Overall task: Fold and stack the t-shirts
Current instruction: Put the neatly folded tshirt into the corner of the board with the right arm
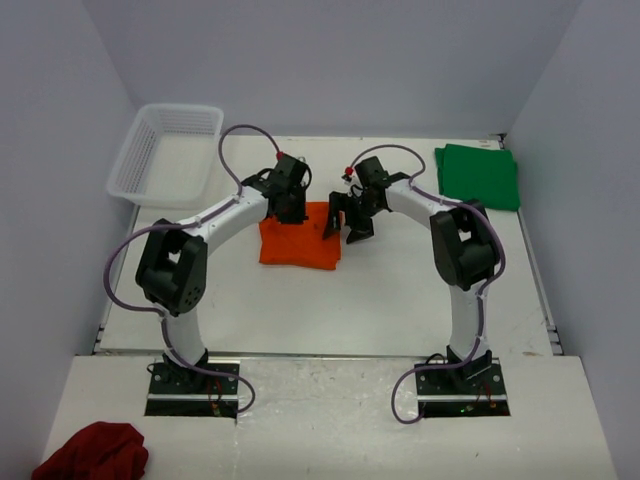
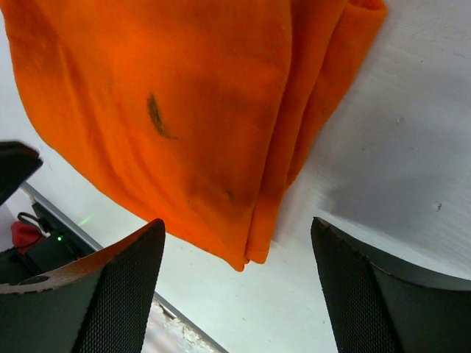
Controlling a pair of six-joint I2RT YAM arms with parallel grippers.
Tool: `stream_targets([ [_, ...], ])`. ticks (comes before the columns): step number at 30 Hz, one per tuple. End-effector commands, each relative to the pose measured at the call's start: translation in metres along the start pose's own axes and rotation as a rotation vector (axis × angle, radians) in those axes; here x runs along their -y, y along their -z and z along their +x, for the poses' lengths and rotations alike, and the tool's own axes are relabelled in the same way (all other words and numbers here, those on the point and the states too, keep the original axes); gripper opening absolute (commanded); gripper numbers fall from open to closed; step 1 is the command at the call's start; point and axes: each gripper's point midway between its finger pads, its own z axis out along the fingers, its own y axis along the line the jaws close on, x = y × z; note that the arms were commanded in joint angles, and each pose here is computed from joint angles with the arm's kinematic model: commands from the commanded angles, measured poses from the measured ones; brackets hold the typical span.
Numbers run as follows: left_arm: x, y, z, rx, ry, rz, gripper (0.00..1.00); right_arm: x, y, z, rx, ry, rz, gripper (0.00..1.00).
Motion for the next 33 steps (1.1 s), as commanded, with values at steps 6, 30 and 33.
stream_targets([
  [6, -0.052, -0.023, 0.016, -0.032, 0.042, -0.269, 0.00, 0.003, -0.014, 0.002, -0.023, -0.052, -0.033, 0.80],
  [30, -0.072, -0.057, 0.072, -0.199, 0.113, -0.236, 0.00, -0.025, -0.034, -0.001, -0.109, -0.087, -0.088, 0.74],
  [33, -0.071, -0.056, 0.070, -0.193, 0.112, -0.229, 0.00, -0.026, -0.037, -0.001, -0.113, -0.084, -0.089, 0.70],
])
